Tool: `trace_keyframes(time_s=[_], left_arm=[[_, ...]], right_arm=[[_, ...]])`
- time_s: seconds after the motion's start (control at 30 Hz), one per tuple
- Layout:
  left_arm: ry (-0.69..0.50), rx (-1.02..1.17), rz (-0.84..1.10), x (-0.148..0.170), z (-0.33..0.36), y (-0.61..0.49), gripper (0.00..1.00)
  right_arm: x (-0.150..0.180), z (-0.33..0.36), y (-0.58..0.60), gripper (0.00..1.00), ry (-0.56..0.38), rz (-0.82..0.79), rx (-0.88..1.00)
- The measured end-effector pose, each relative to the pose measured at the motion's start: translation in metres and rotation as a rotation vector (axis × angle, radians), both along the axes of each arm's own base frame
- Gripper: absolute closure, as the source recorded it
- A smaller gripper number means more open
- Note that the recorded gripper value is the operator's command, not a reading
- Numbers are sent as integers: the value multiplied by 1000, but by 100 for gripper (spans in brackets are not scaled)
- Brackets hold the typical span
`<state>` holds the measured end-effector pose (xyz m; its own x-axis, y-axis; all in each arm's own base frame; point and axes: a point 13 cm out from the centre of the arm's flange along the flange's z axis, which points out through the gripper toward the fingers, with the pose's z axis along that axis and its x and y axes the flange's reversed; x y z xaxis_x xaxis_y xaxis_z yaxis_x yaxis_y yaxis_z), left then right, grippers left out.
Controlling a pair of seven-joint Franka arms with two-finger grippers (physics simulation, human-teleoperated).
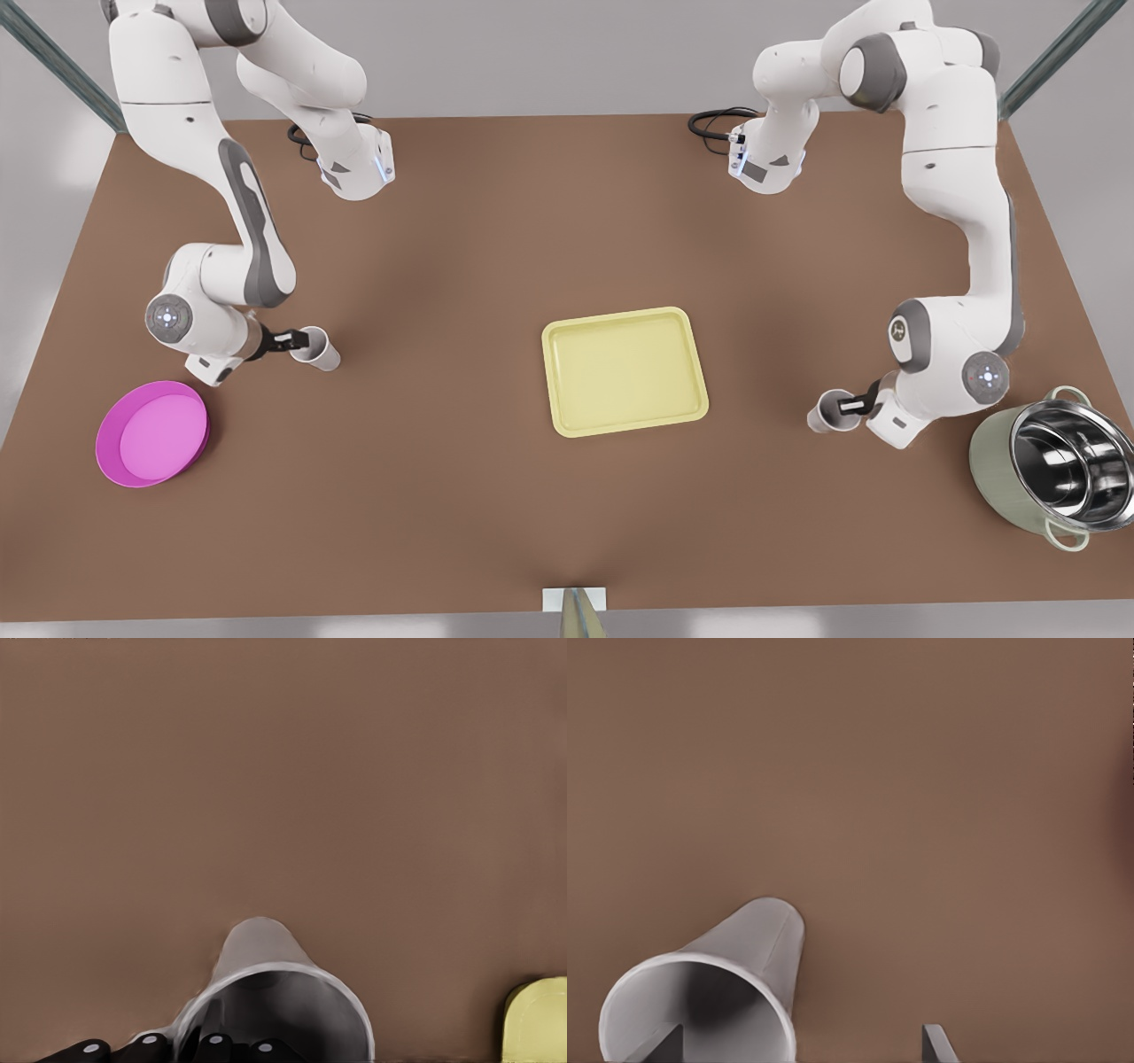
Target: Use both arms to respectively pick up the white IKEA cups from the middle-left and middle-right positions, then place the white IKEA cups onto the middle-middle tray, ensuring that the cups remain upright and do not tip over
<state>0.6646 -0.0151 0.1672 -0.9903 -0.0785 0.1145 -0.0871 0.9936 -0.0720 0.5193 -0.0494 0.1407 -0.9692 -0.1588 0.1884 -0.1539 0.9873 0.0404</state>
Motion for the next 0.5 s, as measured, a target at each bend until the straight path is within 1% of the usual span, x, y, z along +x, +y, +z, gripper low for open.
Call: trace_keyframes(time_s=[0.07,0.17,0.23,0.33,0.37,0.4,0.43,0.47,0.5], left_arm=[[-5,-60,-79,-3,10,-89,79],[12,-114,-153,-24,15,-189,79],[28,-118,-158,-36,6,-225,79],[42,-120,-130,-45,-12,-252,79],[44,-116,-126,-49,-17,-260,79],[52,-111,-118,-56,-24,-265,79],[58,-109,-110,-61,-30,-269,79],[59,-107,-99,-64,-33,-272,79],[58,-106,-87,-65,-35,-275,79]], right_arm=[[0,-10,-4,0,0,-8,3],[-1,-25,-4,0,7,-10,8],[-2,-35,-4,0,13,-10,11],[-2,-44,-3,0,15,-10,14],[-2,-45,-3,9,13,-10,14],[-1,-46,-3,26,11,-9,14],[-1,-46,-3,38,9,-8,15],[0,-46,-2,48,7,-7,15],[0,-46,-1,54,5,-5,15]])
